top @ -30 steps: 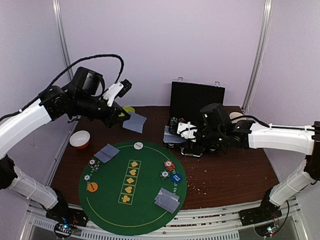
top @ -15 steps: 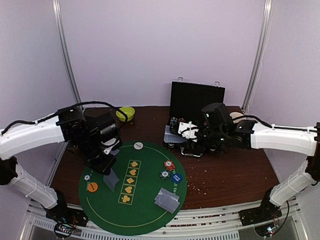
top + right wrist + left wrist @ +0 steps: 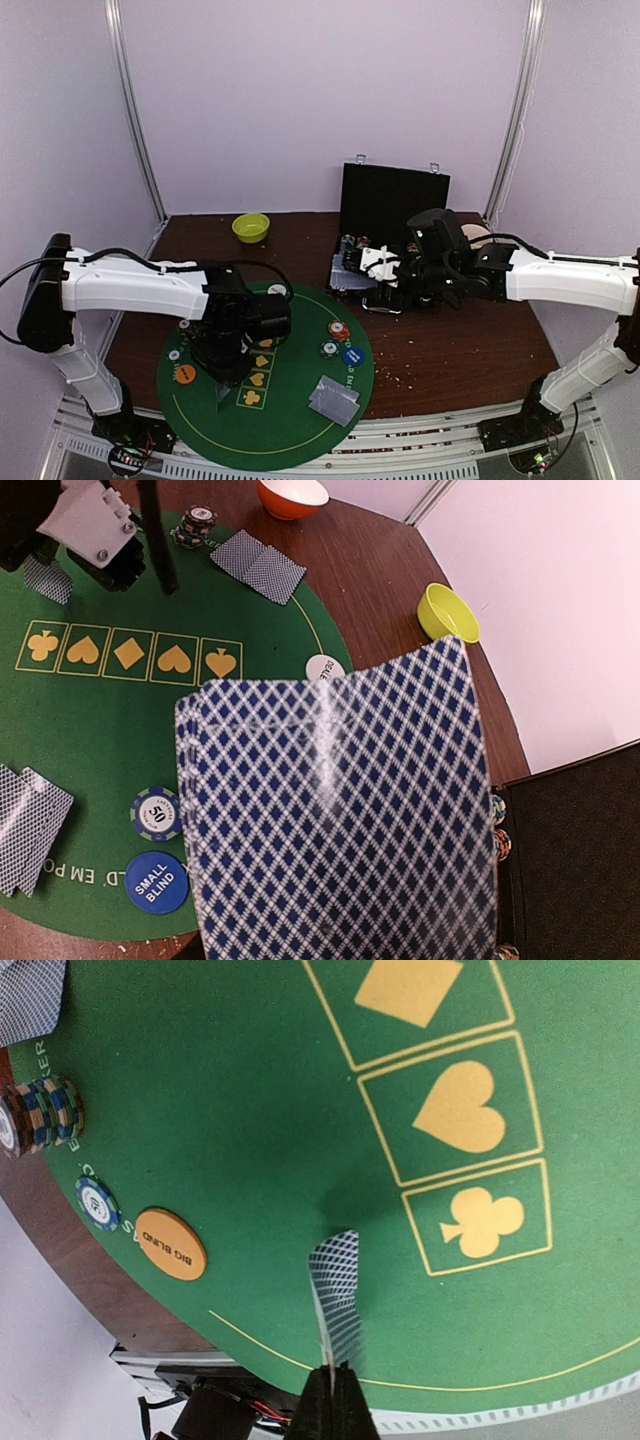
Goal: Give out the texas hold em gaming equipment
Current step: Flop the poker card into the community card area.
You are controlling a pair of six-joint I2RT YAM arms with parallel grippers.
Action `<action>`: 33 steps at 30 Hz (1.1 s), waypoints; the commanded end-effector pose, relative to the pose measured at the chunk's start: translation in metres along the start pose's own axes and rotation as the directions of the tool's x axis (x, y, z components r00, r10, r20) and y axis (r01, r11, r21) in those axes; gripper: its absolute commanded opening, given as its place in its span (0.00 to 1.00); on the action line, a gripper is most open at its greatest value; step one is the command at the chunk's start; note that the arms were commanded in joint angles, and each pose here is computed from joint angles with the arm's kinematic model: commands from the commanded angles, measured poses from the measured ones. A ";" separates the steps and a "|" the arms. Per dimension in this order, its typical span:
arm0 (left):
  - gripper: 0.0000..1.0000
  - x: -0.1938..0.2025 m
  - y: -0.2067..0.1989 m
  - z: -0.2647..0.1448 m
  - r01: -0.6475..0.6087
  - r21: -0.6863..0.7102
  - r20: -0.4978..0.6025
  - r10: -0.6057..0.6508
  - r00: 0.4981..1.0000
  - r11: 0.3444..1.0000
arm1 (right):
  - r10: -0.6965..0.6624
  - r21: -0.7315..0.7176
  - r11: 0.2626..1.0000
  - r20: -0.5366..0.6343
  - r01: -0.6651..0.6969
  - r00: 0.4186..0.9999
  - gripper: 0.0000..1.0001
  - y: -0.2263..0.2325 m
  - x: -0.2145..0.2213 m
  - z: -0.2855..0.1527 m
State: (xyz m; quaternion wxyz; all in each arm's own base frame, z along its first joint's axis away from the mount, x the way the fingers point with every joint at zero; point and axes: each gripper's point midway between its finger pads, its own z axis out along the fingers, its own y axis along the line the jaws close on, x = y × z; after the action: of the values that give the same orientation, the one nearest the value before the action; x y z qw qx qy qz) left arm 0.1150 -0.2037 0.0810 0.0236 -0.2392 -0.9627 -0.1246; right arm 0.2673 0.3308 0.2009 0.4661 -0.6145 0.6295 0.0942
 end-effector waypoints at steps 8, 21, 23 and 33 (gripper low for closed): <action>0.00 -0.019 -0.053 0.009 -0.084 0.121 0.047 0.079 0.996 0.989 | 0.015 0.007 1.000 0.021 -0.015 1.000 0.48 -0.005 -0.007 -0.005; 0.00 -0.008 -0.086 0.032 -0.084 0.285 0.015 0.083 0.996 0.955 | 0.005 0.005 1.000 0.006 -0.005 1.000 0.48 -0.004 -0.003 -0.005; 0.00 -0.011 -0.087 0.036 -0.086 0.287 0.019 0.084 0.996 0.954 | 0.003 0.006 1.000 0.006 -0.003 1.000 0.48 -0.004 -0.003 -0.005; 0.32 -0.025 -0.095 0.036 -0.089 0.307 0.035 0.083 0.996 0.947 | 0.004 0.008 1.000 0.005 -0.004 1.000 0.48 -0.003 -0.003 -0.007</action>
State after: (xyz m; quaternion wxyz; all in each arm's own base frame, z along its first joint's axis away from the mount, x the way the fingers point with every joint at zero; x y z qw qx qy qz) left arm 0.0851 -0.2698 0.0168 0.0697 -0.2742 -0.9591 0.0022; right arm 0.2672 0.3291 0.1992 0.4624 -0.6157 0.6311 0.0936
